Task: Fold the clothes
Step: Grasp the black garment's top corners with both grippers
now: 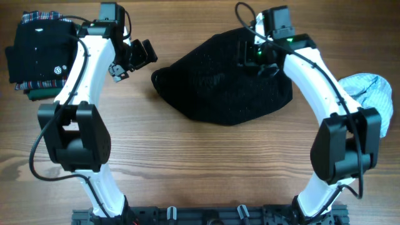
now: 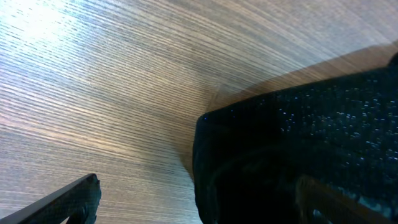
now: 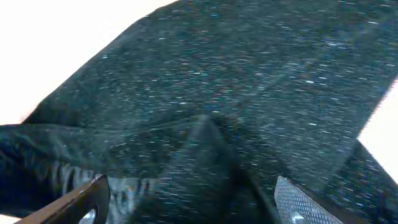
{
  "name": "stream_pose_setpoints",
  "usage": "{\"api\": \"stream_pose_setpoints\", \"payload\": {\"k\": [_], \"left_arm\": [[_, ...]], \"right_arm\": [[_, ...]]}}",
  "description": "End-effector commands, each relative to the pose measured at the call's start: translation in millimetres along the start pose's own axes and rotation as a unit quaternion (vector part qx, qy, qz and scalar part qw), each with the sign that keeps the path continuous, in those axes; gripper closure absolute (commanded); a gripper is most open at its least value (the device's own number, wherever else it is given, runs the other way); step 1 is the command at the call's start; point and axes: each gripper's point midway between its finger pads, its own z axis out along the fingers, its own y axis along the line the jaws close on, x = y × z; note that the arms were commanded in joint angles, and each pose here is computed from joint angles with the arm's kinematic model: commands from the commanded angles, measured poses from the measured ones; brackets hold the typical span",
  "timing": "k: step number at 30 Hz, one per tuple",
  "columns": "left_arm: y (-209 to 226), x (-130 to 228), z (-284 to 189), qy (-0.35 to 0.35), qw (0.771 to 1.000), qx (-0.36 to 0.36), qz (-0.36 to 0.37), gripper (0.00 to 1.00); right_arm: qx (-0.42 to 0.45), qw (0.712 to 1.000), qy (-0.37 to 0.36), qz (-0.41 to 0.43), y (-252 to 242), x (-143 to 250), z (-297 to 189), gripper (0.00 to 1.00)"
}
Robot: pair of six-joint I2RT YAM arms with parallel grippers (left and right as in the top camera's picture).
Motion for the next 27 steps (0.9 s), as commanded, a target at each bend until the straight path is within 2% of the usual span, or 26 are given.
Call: {"api": "stream_pose_setpoints", "payload": {"k": [1,4,7,13,15,16,18,22,27], "left_arm": [[-1,4,18,0.023,1.0,0.005,-0.007,0.0],[-3,6,29,0.037,0.999,0.014,-0.006,0.0],[-6,10,38,0.052,0.998,0.021,-0.007,0.01],[-12,14,43,0.054,0.998,0.022,0.002,0.15],[-16,14,43,0.052,0.998,0.024,0.006,0.2],[-18,15,44,0.052,0.998,0.025,0.009,0.21],[-22,16,44,0.052,0.998,0.026,0.014,0.24],[-34,21,46,0.049,0.998,0.032,0.03,0.24],[-55,38,50,0.054,0.99,0.038,0.128,0.22]], "right_arm": [[-0.005,1.0,-0.006,-0.003,11,-4,1,0.15],[-0.001,1.0,0.003,0.0,9,0,1,0.17],[0.026,0.999,0.028,0.008,-1,13,1,0.3],[0.086,0.993,0.085,0.016,-24,43,-6,0.67],[0.089,0.991,0.1,0.019,-26,50,-7,0.84],[0.091,0.99,0.104,0.021,-28,52,-8,0.88],[0.092,0.99,0.107,0.022,-29,53,-9,0.93],[0.092,0.99,0.108,0.022,-28,54,-9,0.94],[0.092,0.99,0.107,0.022,-28,53,-9,0.94]]}}
